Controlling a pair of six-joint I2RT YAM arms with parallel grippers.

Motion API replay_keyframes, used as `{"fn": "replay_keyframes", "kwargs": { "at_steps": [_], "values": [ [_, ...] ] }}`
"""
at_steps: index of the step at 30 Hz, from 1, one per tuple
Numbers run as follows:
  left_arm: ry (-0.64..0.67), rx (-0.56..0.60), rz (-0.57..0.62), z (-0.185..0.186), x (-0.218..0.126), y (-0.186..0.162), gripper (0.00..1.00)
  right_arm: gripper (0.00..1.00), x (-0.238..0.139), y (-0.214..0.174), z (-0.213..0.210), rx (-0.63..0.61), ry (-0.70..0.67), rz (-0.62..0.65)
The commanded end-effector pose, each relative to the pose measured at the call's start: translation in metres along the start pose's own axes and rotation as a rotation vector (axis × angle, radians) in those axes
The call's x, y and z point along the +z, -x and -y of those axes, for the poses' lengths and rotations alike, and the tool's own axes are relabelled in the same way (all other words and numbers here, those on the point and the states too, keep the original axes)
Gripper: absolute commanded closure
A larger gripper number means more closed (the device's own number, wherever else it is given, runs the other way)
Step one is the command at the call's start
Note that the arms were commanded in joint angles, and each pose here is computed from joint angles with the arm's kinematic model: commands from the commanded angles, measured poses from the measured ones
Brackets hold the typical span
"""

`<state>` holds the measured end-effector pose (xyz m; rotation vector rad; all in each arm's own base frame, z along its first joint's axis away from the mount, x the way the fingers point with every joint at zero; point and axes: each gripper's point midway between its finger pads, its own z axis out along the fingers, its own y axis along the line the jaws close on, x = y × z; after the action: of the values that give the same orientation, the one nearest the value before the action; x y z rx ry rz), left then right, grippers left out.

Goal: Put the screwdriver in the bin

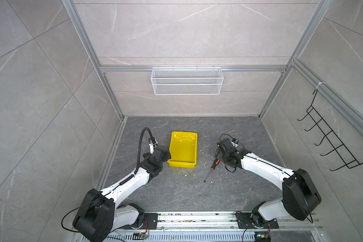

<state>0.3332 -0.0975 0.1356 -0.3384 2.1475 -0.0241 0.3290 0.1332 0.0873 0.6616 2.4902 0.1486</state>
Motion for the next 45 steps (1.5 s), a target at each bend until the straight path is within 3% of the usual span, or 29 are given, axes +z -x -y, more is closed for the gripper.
{"fn": "replay_keyframes", "kwargs": {
  "at_steps": [1,3,7,23,33,38,42,45],
  "values": [
    [0.033,-0.106,0.023,-0.010,0.003,-0.004,0.00,0.20,0.012,-0.011,-0.006,0.033,0.016,-0.044],
    [0.026,-0.130,0.011,-0.010,0.007,-0.010,0.00,0.25,0.019,-0.015,-0.012,0.061,0.031,-0.065],
    [-0.112,-0.092,-0.065,0.022,0.013,-0.019,0.00,0.33,0.033,-0.031,-0.016,0.084,0.035,-0.114],
    [-0.499,-0.181,-0.248,0.096,0.009,-0.053,0.03,0.50,0.052,-0.056,-0.007,0.079,0.022,-0.110],
    [-0.533,-0.199,-0.200,0.096,-0.002,-0.045,0.01,0.69,0.046,-0.055,0.006,0.044,-0.023,-0.069],
    [-0.542,-0.183,-0.150,0.092,-0.011,-0.036,0.00,0.81,0.029,-0.036,0.022,-0.014,-0.123,-0.010],
    [-0.512,-0.165,-0.130,0.086,-0.011,-0.034,0.00,0.82,0.010,-0.014,0.019,-0.055,-0.154,0.043],
    [-0.405,-0.124,-0.098,0.069,-0.008,-0.027,0.00,0.81,-0.012,0.015,0.003,-0.107,-0.136,0.120]
  ]
}}
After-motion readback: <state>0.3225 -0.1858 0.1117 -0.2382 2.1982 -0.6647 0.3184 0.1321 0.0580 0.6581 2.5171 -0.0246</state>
